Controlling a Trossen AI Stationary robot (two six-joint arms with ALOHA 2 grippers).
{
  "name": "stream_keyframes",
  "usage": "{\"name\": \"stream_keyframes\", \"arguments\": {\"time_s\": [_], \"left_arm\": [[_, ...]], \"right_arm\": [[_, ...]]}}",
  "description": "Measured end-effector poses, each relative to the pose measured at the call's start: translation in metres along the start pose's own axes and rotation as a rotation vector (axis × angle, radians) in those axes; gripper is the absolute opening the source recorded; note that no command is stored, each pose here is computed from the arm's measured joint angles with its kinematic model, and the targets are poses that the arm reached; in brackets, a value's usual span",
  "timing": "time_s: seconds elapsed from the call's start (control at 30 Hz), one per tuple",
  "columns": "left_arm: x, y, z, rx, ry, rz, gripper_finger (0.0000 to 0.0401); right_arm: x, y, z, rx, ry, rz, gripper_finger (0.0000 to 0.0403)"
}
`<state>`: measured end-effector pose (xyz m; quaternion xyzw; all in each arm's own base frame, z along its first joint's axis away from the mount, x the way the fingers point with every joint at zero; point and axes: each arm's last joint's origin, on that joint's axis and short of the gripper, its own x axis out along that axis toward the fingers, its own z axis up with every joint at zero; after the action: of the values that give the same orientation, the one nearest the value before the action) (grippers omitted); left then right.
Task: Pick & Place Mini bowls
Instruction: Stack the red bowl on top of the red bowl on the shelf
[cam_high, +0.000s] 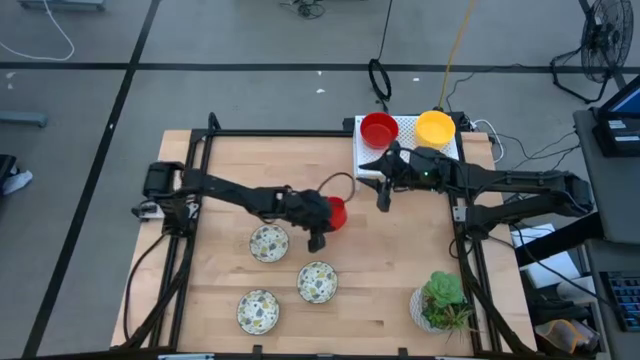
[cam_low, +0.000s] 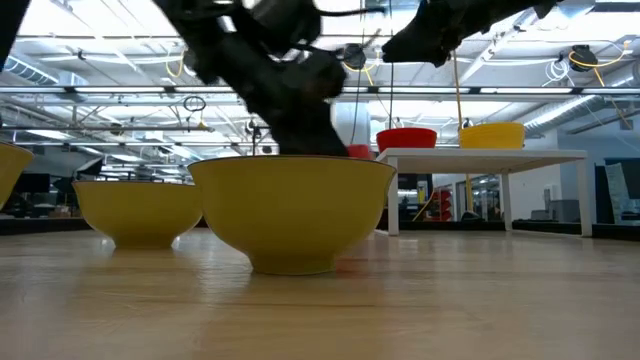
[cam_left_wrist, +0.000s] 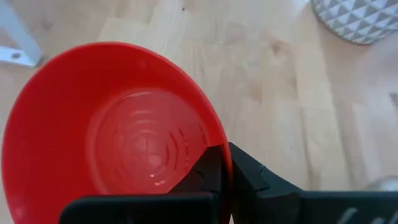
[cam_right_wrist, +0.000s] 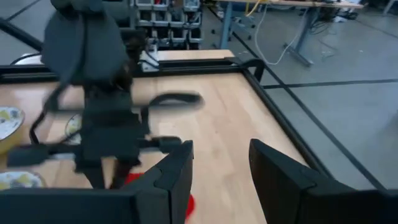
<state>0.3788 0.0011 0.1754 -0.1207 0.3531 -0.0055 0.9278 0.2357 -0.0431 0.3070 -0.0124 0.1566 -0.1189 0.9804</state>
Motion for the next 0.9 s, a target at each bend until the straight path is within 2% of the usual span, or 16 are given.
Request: {"name": "stream_keyframes", "arguments": {"time_s": [0.1,0.33,0.63,0.73,0.9], "left_arm": [[0.012,-0.002,0.005,0.015,0.082,0.014,0.0007],[0.031,-0.016,0.015,0.134,0.105,-0.012,0.0022],[0.036,-0.017,0.011,0.134,0.148,-0.004,0.0009],[0.036,-0.017,0.011,0.088,0.138,0.003,0.0033],[0.036,-0.017,0.012,0.055,0.134,0.004,0.0098]], "right_arm": [[0.000,0.005,-0.001,-0.005,0.007,0.020,0.0144],[-0.001,0.014,-0.003,-0.019,0.032,0.056,0.0144],[-0.003,0.022,-0.004,-0.031,0.039,0.088,0.0144],[-0.003,0.023,-0.004,-0.032,0.039,0.091,0.0144],[-0.003,0.023,-0.005,-0.034,0.055,0.092,0.0144]]}}
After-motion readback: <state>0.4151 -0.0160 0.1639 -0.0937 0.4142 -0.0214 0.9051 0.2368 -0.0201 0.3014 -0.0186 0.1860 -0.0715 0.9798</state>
